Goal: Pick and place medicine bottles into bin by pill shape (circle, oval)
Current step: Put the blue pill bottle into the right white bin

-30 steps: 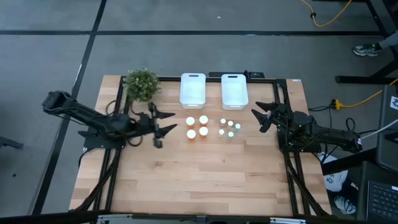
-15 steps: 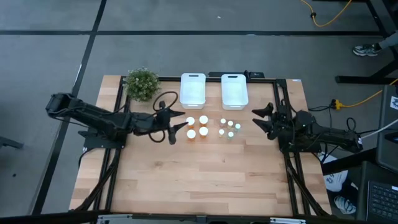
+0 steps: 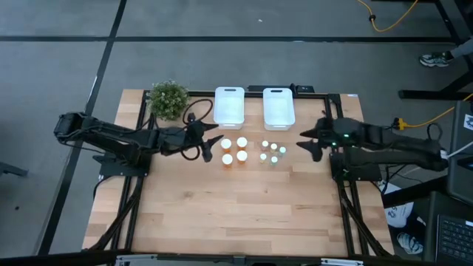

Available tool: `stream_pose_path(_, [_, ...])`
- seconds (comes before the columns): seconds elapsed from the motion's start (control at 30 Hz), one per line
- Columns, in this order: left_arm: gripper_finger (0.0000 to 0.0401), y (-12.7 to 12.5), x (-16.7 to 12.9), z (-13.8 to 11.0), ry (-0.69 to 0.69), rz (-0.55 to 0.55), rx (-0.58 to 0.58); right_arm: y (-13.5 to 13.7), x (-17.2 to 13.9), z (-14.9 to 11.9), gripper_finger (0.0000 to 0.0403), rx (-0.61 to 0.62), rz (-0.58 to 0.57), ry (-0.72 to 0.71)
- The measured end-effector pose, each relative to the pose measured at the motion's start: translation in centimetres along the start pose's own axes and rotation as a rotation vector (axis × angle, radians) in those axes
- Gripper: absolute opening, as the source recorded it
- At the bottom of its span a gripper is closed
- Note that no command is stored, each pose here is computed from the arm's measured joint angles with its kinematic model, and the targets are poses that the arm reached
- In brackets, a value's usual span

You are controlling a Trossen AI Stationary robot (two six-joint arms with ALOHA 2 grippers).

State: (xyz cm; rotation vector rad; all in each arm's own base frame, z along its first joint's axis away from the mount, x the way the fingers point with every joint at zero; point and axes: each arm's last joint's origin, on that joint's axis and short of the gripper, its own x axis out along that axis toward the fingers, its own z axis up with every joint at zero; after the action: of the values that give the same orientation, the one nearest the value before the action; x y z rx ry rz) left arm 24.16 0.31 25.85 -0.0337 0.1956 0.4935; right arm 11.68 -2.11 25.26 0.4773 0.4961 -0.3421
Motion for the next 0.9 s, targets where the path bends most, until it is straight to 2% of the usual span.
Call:
stream_pose_path(0.1, [0.0204, 0.3, 0.1, 0.0, 0.000, 0.012, -0.002, 0.3, 1.6, 0.3, 0.0268, -0.070, -0.065, 0.160])
stream_pose_path(0.3, [0.0204, 0.2, 0.1, 0.0, 0.001, 0.009, -0.002, 0.6, 5.2, 0.0, 0.0268, -0.263, -0.079, 0.414])
stream_pose_path(0.47, [0.0204, 0.2, 0.1, 0.0, 0.001, 0.010, -0.002, 0.3, 7.9, -1.0, 0.0268, -0.267, -0.114, 0.566])
stream_pose_path(0.67, [0.0204, 0.2, 0.1, 0.0, 0.000, 0.010, -0.002, -0.1, 10.0, -2.0, 0.0268, -0.264, -0.149, 0.669])
stream_pose_path(0.9, [0.0204, 0.2, 0.1, 0.0, 0.000, 0.010, -0.002, 0.1, 11.8, -1.9, 0.0268, -0.262, -0.132, 0.616])
